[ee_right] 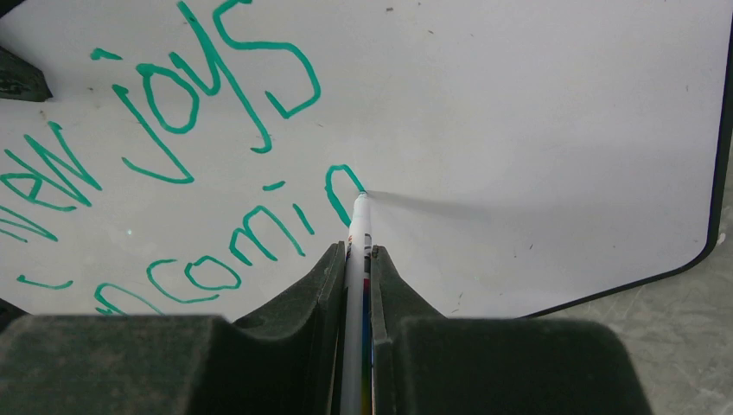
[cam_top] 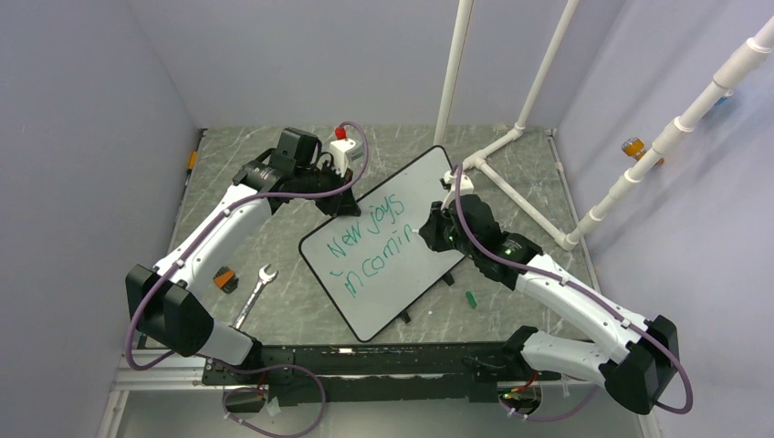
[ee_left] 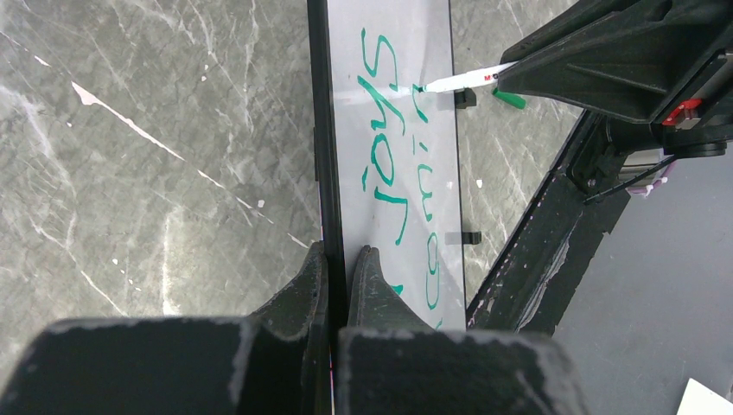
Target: Write a sentence on the whiteboard
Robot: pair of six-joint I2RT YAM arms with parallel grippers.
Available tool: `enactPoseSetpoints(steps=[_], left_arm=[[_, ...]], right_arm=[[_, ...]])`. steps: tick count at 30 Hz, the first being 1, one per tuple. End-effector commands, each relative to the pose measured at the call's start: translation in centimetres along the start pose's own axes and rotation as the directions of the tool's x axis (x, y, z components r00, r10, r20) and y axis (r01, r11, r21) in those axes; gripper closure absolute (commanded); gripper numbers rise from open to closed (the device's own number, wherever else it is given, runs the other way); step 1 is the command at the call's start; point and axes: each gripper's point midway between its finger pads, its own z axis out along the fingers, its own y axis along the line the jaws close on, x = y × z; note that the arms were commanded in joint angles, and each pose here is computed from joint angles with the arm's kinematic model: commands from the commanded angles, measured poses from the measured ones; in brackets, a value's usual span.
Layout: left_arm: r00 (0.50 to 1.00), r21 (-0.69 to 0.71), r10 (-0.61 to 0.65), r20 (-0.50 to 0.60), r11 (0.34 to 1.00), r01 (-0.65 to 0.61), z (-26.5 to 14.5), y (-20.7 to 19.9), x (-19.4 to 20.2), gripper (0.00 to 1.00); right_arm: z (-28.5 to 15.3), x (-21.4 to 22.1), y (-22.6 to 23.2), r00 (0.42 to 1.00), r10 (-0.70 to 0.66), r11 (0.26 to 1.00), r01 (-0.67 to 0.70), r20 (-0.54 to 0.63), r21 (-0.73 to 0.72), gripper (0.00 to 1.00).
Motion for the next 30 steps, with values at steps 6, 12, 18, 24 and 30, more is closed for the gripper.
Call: enactPoseSetpoints(steps=[6,12,18,24,30], left_arm=[[0.989,-0.085,0.146,-0.025,0.985,-0.147,0.2,1.6,0.4,1.0],[0.989,-0.084,0.145,-0.025,0.986,-0.147,0.2,1.6,0.4,1.0],[0.989,-0.085,0.145,-0.025,0.986,-0.146,0.1,1.6,0.3,1.0],[0.989,-0.087,0.144,-0.027,0.986,-0.145,0.1,1.7,0.4,1.0],[0.989,-0.085,0.143,-0.027,0.986,-0.145,0.2,1.7,0.4,1.0]], right_arm=[[-0.5,0.8,-0.6,1.0,0.027,1.0,-0.027,0.002,0.013,1.0],[-0.9,0.7,-0.7,0.999,0.036,0.999,-0.036,0.003,0.013,1.0],[-1.9,-0.1,-0.5,0.998,0.049,0.999,-0.05,0.029,0.005,1.0],[-2.2,-0.9,-0.6,0.996,0.058,0.998,-0.059,0.062,0.01,1.0],[-1.9,-2.1,-0.9,0.994,0.055,0.997,-0.059,0.092,0.042,1.0]])
